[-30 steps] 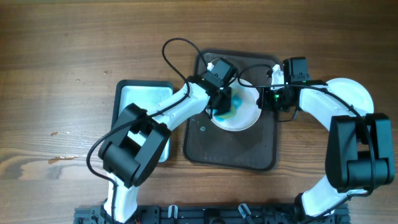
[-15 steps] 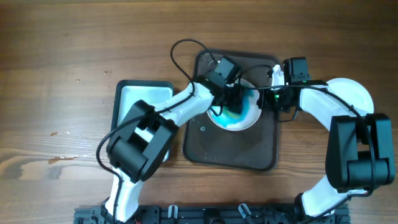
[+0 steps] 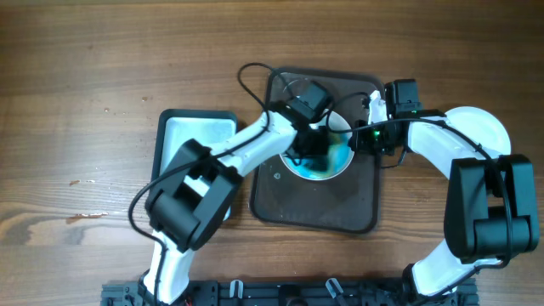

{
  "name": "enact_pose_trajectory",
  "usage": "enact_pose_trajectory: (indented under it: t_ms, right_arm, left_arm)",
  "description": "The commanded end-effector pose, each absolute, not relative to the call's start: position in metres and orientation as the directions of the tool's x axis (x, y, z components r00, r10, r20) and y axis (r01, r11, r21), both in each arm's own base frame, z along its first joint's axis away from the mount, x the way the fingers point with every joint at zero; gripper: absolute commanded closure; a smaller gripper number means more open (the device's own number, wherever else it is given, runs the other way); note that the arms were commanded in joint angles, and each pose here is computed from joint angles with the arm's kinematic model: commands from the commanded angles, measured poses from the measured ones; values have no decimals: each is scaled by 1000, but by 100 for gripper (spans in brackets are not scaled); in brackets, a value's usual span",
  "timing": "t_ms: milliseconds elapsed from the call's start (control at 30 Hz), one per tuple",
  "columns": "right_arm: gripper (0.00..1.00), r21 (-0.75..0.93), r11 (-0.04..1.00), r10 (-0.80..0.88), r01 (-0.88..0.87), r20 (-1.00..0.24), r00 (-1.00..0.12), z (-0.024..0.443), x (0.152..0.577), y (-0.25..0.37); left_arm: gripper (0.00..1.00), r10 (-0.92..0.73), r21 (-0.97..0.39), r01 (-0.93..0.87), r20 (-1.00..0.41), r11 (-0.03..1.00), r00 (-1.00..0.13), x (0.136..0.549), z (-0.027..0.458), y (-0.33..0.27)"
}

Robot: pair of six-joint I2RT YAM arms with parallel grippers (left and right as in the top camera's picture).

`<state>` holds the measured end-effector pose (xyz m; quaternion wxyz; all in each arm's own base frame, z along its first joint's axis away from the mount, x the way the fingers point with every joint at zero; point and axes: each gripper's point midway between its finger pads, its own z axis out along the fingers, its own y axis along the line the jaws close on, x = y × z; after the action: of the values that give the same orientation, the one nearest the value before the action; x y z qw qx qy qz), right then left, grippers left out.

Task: Clean dirty plates on tray and stack at the side
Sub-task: 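Scrub the plate with the sponge while the right gripper holds its rim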

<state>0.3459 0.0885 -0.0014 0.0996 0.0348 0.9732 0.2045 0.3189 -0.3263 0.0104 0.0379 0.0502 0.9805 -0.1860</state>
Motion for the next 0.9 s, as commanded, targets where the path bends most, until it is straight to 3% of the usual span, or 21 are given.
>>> enact_pose_trajectory:
  t_ms: [0, 133, 367, 500, 667, 767, 867]
  right_arm:
    - [96, 337, 937, 140, 94, -116, -983, -25, 331, 74]
    - [96, 337, 937, 140, 93, -117, -983, -25, 331, 74]
    - [96, 336, 937, 139, 94, -113, -984, -25, 330, 74]
    - [96, 340, 936, 139, 94, -112, -984, -25, 330, 75]
    - [96, 357, 930, 138, 90, -109, -984, -23, 330, 78]
    - [96, 357, 930, 137, 90, -110, -984, -23, 330, 78]
    - [96, 357, 930, 138, 90, -110, -984, -23, 330, 78]
  left_arm:
    - [96, -2, 22, -7, -211, 1000, -977, 350, 1, -221]
    - [96, 31, 70, 10, -313, 998, -949, 371, 17, -212]
    - [96, 65, -224, 118, -230, 967, -971, 347, -2, -295]
    - [96, 185, -460, 225, -132, 859, -974, 302, -10, -366]
    - [96, 245, -548, 280, -138, 789, -960, 284, -1, -396]
    - [96, 212, -503, 246, -126, 828, -969, 294, -7, -379]
    - [96, 130, -317, 165, -129, 934, -983, 315, -21, -327]
